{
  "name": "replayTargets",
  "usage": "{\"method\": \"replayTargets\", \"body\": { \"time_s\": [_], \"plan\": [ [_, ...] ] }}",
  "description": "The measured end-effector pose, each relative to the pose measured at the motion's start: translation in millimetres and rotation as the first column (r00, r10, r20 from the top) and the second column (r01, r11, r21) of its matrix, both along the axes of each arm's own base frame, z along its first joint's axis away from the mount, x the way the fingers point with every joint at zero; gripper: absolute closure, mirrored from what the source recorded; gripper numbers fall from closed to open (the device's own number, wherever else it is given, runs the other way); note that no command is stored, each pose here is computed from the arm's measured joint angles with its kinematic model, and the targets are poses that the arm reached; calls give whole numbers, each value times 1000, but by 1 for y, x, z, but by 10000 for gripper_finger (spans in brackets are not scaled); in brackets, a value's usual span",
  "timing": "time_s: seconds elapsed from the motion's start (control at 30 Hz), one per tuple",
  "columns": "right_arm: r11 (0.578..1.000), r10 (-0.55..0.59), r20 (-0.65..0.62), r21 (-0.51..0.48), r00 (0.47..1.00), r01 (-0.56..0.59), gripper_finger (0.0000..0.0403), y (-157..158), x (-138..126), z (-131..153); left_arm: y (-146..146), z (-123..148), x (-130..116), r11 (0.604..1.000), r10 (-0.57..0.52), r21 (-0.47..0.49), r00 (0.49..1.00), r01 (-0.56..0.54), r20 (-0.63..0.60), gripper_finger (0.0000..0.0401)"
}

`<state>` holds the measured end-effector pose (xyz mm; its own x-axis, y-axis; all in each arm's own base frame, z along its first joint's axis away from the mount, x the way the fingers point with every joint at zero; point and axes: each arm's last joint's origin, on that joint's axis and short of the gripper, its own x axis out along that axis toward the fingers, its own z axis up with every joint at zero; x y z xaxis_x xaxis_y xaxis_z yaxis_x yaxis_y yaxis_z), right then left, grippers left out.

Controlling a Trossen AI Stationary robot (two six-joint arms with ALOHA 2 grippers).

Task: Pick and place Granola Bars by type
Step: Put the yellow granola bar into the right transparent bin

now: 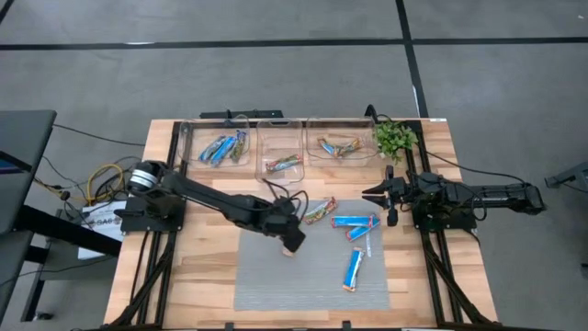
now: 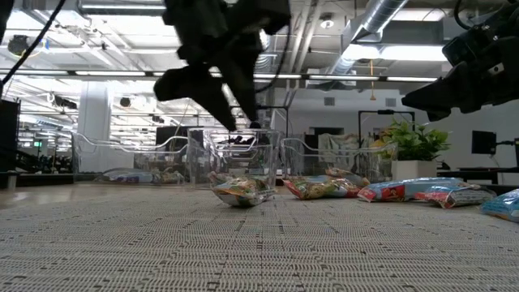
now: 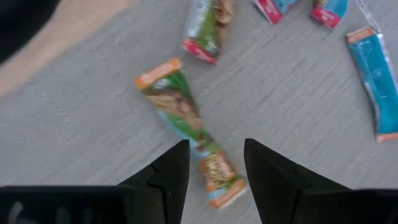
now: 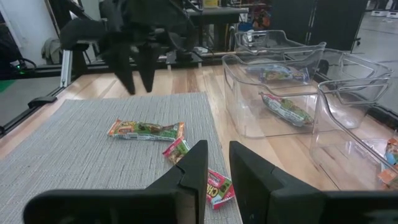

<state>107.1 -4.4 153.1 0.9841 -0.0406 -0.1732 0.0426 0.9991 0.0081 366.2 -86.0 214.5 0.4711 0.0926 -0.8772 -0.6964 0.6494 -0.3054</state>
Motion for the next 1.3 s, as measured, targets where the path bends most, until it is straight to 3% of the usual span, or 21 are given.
{"method": "replayTargets", "body": {
  "time_s": [0.2, 0.57, 1.0, 1.3],
  "plan": [
    [1000, 0, 0, 0, 1000, 0, 344, 0, 0, 0, -4, -3, 14, 999, 29, -43, 998, -31, -54, 256],
    [1000, 0, 0, 0, 1000, 0, 344, 0, 0, 0, 1, -9, 12, 989, 114, -82, 986, -125, -125, 256],
    [1000, -2, 3, 0, 1000, 2, 344, 0, 0, 0, -3, -54, 33, 983, 49, -170, 987, -75, -154, 254],
    [1000, -2, 3, 0, 1000, 2, 344, 0, 0, 0, -4, -61, 38, 985, 22, -169, 991, -44, -131, 210]
  ]
}}
